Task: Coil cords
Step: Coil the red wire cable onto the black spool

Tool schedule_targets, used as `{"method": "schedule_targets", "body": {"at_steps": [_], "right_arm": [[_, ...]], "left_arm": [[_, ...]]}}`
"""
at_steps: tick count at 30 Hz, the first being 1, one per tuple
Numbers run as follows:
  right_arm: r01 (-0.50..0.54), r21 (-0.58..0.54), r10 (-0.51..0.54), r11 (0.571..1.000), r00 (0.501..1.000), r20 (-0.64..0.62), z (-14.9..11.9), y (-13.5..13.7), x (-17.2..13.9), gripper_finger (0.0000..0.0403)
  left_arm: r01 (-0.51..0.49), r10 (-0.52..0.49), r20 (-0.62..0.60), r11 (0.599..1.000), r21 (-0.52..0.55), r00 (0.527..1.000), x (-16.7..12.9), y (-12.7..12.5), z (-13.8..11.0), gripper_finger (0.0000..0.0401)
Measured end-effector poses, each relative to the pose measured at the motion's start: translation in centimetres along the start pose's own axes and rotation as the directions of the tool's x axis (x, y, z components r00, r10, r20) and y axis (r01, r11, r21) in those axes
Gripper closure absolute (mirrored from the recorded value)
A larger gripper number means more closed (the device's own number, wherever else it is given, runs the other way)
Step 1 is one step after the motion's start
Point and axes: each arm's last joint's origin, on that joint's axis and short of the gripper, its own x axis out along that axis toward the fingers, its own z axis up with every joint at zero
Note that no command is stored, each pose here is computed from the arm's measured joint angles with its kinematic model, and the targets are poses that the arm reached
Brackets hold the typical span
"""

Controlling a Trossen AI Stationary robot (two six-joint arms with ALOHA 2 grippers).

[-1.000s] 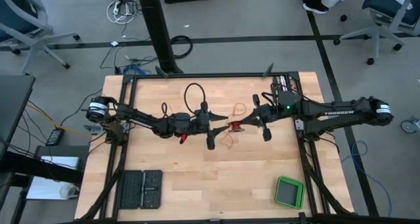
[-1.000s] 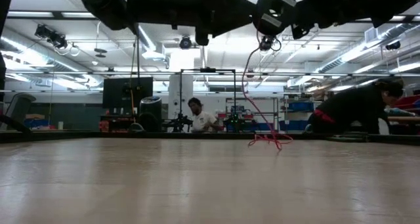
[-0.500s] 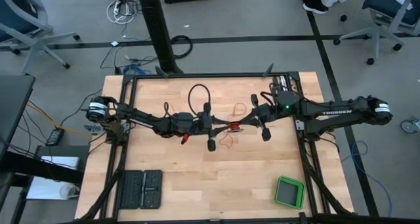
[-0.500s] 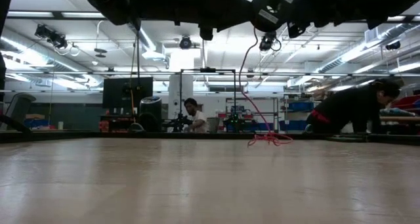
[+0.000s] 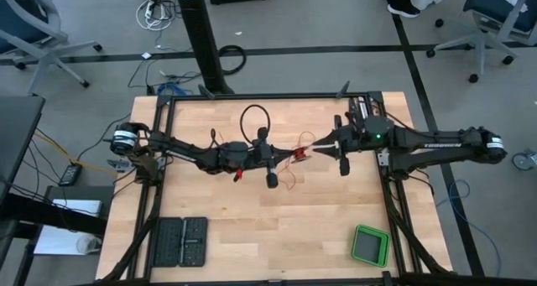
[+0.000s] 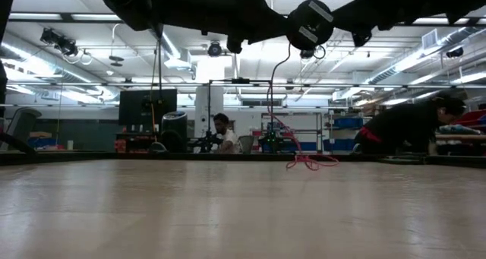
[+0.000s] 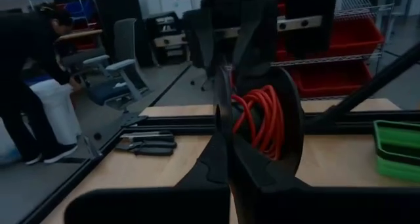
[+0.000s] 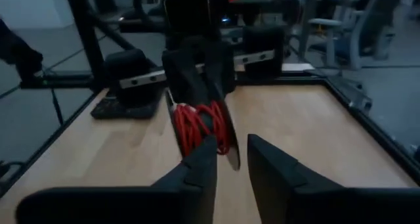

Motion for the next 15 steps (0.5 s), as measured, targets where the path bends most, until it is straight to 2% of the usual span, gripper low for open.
{"method": "schedule_targets", "body": {"at_steps": [6, 11, 15], "right_arm": [[-0.020, 0.118, 0.032, 0.993, 0.994, -0.100, -1.0, 0.5, -0.3, 0.0304], [-0.074, 0.106, 0.083, 0.992, 0.993, -0.086, -3.0, 1.8, 1.2, 0.0309], [-0.054, 0.093, 0.059, 0.994, 0.997, -0.053, -5.0, 2.4, 2.2, 0.0309]], "left_arm": [[-0.010, 0.012, 0.090, 1.000, -0.024, 0.996, 0.1, 0.7, 0.9, 0.0401], [-0.004, 0.009, 0.150, 0.999, -0.035, 0.989, 0.2, 1.4, 1.4, 0.0401], [-0.006, 0.015, 0.188, 0.999, -0.044, 0.982, 0.1, 1.5, 1.8, 0.0401]]}}
